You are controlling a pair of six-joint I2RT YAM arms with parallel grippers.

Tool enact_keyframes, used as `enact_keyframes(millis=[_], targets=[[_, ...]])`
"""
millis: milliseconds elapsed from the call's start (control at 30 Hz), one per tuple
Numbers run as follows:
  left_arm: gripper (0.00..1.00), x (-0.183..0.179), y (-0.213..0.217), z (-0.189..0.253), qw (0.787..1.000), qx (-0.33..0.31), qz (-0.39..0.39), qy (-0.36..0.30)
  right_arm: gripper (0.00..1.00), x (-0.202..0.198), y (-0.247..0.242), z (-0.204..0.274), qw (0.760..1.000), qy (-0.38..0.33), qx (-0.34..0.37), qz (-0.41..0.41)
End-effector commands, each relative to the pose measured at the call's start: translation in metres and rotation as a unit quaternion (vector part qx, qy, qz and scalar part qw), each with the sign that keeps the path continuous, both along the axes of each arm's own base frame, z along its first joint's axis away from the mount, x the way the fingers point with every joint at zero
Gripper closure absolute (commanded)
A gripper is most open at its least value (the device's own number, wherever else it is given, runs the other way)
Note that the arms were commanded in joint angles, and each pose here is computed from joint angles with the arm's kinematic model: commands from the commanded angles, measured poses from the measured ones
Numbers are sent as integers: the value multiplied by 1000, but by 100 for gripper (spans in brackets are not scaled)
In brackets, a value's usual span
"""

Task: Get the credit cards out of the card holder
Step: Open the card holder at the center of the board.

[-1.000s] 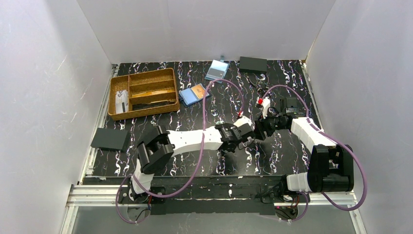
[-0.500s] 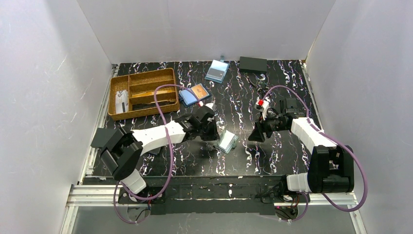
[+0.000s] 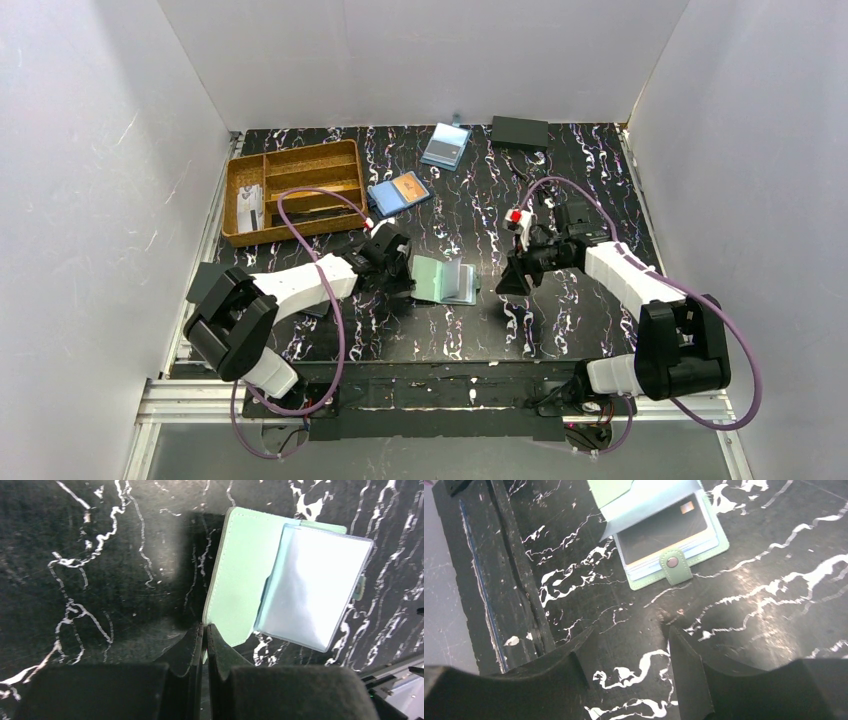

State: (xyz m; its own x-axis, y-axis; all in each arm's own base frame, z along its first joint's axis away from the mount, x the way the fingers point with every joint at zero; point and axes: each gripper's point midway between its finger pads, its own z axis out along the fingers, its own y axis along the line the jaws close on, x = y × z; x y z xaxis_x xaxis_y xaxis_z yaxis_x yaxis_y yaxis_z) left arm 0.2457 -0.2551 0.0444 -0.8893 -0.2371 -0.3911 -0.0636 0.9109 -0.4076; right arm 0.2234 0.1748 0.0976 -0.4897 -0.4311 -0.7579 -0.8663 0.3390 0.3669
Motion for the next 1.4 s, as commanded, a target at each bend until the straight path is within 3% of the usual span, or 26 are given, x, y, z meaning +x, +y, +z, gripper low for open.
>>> enact_keyframes(millis=[0, 167, 333, 400, 533, 767, 1033, 1267, 1367], targets=[[100, -3, 29, -7, 998, 62, -2, 10, 38, 3, 22, 8, 999, -31, -14, 41], [100, -12, 42, -25, 995, 93, -1, 34, 45, 19, 47, 18, 998, -43, -25, 49], [100, -19, 50, -31, 993, 108, -4, 45, 72, 24, 74, 2, 998, -29, -46, 31], [95, -21, 51, -32, 993, 110, -5, 47, 80, 21, 82, -5, 998, -24, -44, 32], [82, -24, 49, -30, 993, 103, -15, 50, 85, 21, 92, -13, 997, -27, -57, 38], [74, -25, 37, -21, 996, 69, -22, 46, 87, 28, 132, -12, 997, -12, -57, 54], [44, -27, 39, 15, 999, 30, -37, -11, 87, 27, 183, -8, 996, 45, -33, 71], [3, -49, 54, 42, 994, -7, -81, -77, 87, 22, 196, -40, 991, 114, -46, 59], [2, -64, 39, 52, 987, -82, -107, -84, 86, 19, 194, -48, 990, 116, -53, 60]])
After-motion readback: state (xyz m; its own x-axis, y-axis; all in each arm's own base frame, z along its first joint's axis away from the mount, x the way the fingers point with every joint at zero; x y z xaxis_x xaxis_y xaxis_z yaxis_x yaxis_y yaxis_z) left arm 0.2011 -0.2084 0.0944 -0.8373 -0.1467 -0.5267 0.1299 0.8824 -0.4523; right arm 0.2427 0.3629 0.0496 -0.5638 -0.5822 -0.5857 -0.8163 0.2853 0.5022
